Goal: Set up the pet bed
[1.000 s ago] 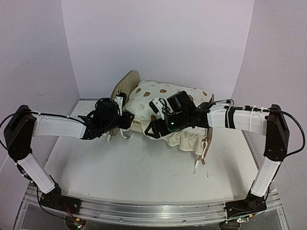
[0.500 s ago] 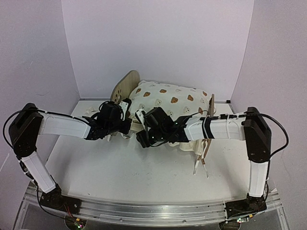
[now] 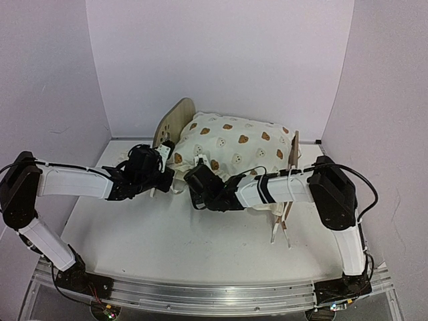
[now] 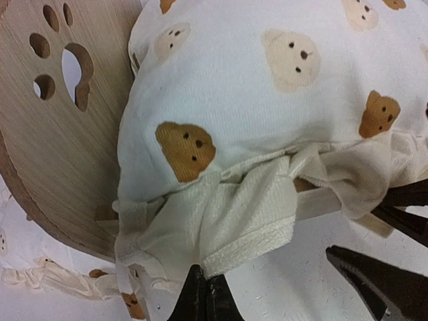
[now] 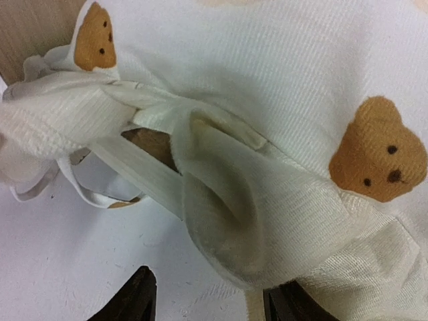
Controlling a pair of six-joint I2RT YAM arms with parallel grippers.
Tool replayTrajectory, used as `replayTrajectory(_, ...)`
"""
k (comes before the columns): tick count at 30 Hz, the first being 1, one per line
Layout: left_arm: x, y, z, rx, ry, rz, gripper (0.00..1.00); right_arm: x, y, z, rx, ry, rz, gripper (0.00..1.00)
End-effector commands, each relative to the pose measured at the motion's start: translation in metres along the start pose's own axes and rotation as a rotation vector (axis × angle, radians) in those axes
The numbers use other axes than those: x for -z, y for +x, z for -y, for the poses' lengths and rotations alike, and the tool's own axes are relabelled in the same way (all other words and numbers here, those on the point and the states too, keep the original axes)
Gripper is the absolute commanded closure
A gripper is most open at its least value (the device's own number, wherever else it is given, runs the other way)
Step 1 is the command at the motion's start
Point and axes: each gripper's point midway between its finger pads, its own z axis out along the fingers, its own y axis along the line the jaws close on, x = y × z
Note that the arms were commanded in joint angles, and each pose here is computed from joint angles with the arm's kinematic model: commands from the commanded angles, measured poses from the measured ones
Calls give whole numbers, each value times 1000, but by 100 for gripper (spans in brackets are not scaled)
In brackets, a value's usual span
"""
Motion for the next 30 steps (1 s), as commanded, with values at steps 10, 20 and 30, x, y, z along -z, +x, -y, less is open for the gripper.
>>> replayTrajectory(10, -14, 53, -29, 43, -170, -124, 100, -1, 3, 41, 130, 103, 79, 100)
replayTrajectory(20, -24, 100, -41, 86, -235, -234, 100, 24, 64, 31, 344, -304, -132, 100)
replayTrajectory(30, -13, 94, -25, 129, -136, -315, 93, 105, 115, 33, 260, -617, -469, 79)
